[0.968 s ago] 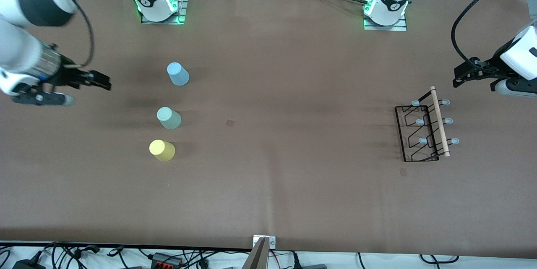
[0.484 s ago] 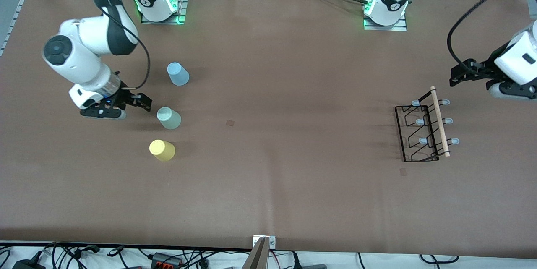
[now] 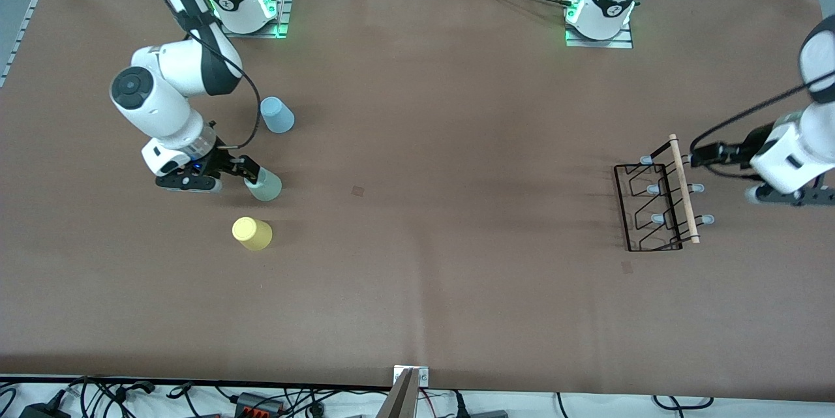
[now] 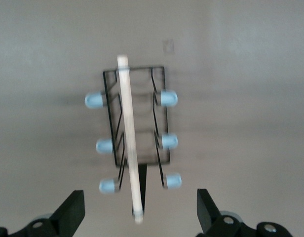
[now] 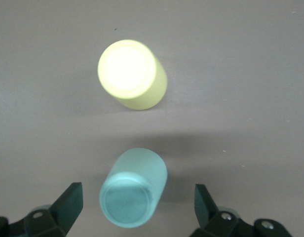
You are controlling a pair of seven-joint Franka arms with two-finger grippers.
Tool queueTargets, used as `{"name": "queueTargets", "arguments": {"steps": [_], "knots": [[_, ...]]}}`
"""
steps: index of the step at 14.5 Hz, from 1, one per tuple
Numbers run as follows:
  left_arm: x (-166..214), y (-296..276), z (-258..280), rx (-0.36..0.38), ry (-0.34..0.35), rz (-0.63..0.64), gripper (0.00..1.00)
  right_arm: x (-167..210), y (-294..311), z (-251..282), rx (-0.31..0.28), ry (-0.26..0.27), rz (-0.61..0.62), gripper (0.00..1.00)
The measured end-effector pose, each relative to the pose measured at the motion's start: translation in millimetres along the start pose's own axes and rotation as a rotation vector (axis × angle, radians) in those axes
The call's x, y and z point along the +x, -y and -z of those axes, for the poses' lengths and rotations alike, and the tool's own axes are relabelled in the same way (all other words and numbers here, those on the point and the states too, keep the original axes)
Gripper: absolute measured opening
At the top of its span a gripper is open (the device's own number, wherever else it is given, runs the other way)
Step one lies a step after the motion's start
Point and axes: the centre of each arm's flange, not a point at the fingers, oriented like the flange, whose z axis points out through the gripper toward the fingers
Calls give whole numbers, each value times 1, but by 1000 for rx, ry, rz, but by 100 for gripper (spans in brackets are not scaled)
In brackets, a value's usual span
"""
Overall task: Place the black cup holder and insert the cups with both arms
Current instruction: 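Grasp the green cup with the right gripper while the left gripper grasps the handle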
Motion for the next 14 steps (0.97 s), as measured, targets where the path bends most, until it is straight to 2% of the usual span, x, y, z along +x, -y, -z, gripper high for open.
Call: {"name": "queueTargets", "arguments": {"steps": [4, 5, 7, 8, 9, 13, 14], "knots": [[3, 14, -84, 20, -165, -36, 99, -7, 12, -24, 2, 21, 21, 100], [-1, 17, -100, 25, -194, -40, 94, -8, 12, -29, 1, 28, 20, 100], [-9, 19, -122, 27, -204, -45, 77, -10, 11, -36, -1, 41, 19, 100], [-12, 18, -126, 26, -196, -46, 76, -11, 11, -39, -2, 47, 19, 100], [-14, 18, -126, 25, -194, -46, 70, -12, 11, -41, -2, 50, 19, 100], [-19, 17, -119, 25, -196, -48, 24, -15, 10, -46, -5, 62, 19, 100], [-19, 18, -119, 26, -196, -47, 16, -17, 9, -47, -6, 66, 19, 100]]}}
